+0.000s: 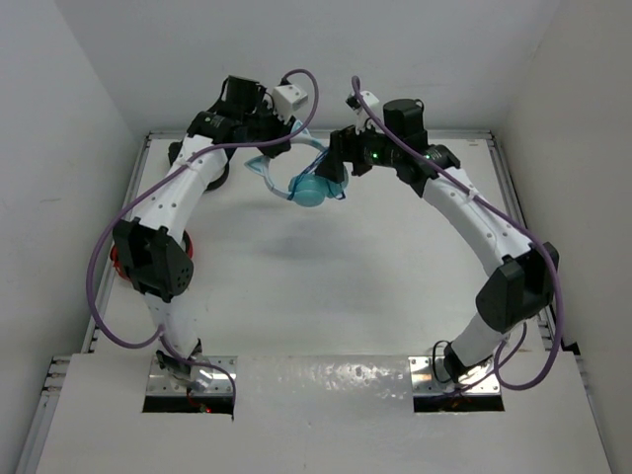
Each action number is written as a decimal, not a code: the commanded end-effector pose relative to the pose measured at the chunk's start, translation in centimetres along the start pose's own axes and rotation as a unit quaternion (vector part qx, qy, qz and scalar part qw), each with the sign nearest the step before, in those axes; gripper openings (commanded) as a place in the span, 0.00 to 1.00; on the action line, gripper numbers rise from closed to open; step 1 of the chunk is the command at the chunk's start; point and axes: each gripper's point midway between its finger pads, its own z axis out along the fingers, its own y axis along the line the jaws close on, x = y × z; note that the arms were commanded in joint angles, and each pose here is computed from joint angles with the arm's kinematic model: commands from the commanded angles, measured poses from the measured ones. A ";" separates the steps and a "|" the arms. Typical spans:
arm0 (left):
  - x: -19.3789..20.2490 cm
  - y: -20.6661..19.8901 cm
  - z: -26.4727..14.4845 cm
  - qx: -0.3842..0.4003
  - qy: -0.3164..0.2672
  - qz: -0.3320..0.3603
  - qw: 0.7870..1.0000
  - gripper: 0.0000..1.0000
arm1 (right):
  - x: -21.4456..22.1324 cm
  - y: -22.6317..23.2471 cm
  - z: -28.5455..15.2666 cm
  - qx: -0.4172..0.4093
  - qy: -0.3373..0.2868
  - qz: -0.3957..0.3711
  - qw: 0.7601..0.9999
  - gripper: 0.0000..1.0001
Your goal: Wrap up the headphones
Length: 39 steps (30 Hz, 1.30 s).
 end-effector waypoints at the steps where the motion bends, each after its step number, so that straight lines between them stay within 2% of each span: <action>1: -4.2 -0.8 -1.2 0.012 -0.070 0.006 0.997 0.00 | -2.4 -0.6 0.1 0.020 -0.032 0.004 0.999 0.89; 4: -4.0 -0.9 -1.1 0.014 -0.067 0.007 0.998 0.00 | -2.1 -2.2 0.5 0.058 -0.034 0.012 0.998 0.87; 10: -4.4 -0.9 -1.2 0.015 -0.072 0.005 0.997 0.00 | -0.6 -3.1 1.4 0.066 -0.010 0.023 0.997 0.71; 15: -4.2 -0.8 -1.0 0.012 -0.068 0.006 0.998 0.00 | 1.6 -3.8 1.8 0.077 0.017 0.030 0.996 0.43; 16: -4.1 -0.8 -0.9 0.012 -0.067 0.005 0.998 0.00 | 2.0 -4.0 1.9 0.081 0.025 0.031 0.996 0.31; 18: -4.1 -0.9 -0.8 0.017 -0.069 0.002 0.997 0.00 | 2.7 -4.3 2.1 0.086 0.040 0.038 0.995 0.18; 19: -4.1 -1.0 -0.7 0.020 -0.070 0.002 0.997 0.00 | 2.7 -4.5 2.1 0.089 0.043 0.041 0.994 0.05; 20: -4.0 -1.5 -0.6 0.033 -0.070 0.001 0.997 0.00 | 2.8 -4.7 2.1 0.095 0.043 0.043 0.994 0.00; 21: -3.9 -1.7 -0.6 0.040 -0.070 0.007 0.997 0.01 | 2.8 -4.9 2.1 0.101 0.043 0.044 0.993 0.00; 22: -3.9 -2.0 -0.6 0.047 -0.070 0.010 0.996 0.12 | 2.7 -5.1 2.0 0.106 0.040 0.044 0.993 0.00; 23: -3.6 -2.7 -0.6 0.064 -0.066 0.017 0.996 0.17 | 2.9 -5.5 2.0 0.116 0.041 0.045 0.991 0.00; 24: -3.4 -3.0 -0.6 0.071 -0.064 0.020 0.995 0.30 | 2.7 -5.6 1.9 0.121 0.037 0.044 0.991 0.00; 29: -2.3 -3.7 -0.2 0.084 -0.049 0.012 0.995 0.49 | 2.4 -6.9 1.5 0.138 0.027 0.065 0.988 0.00; 30: -1.9 -3.8 0.0 0.086 -0.045 0.008 0.995 0.59 | 2.1 -7.5 1.2 0.142 0.022 0.071 0.987 0.00; 33: -1.5 -3.9 0.1 0.087 -0.040 0.004 0.995 0.72 | 2.2 -8.1 1.0 0.147 0.014 0.080 0.986 0.00; 39: -1.6 -3.5 0.1 0.075 -0.039 0.003 0.996 0.73 | 4.1 -11.4 -0.4 0.185 -0.003 0.110 0.977 0.00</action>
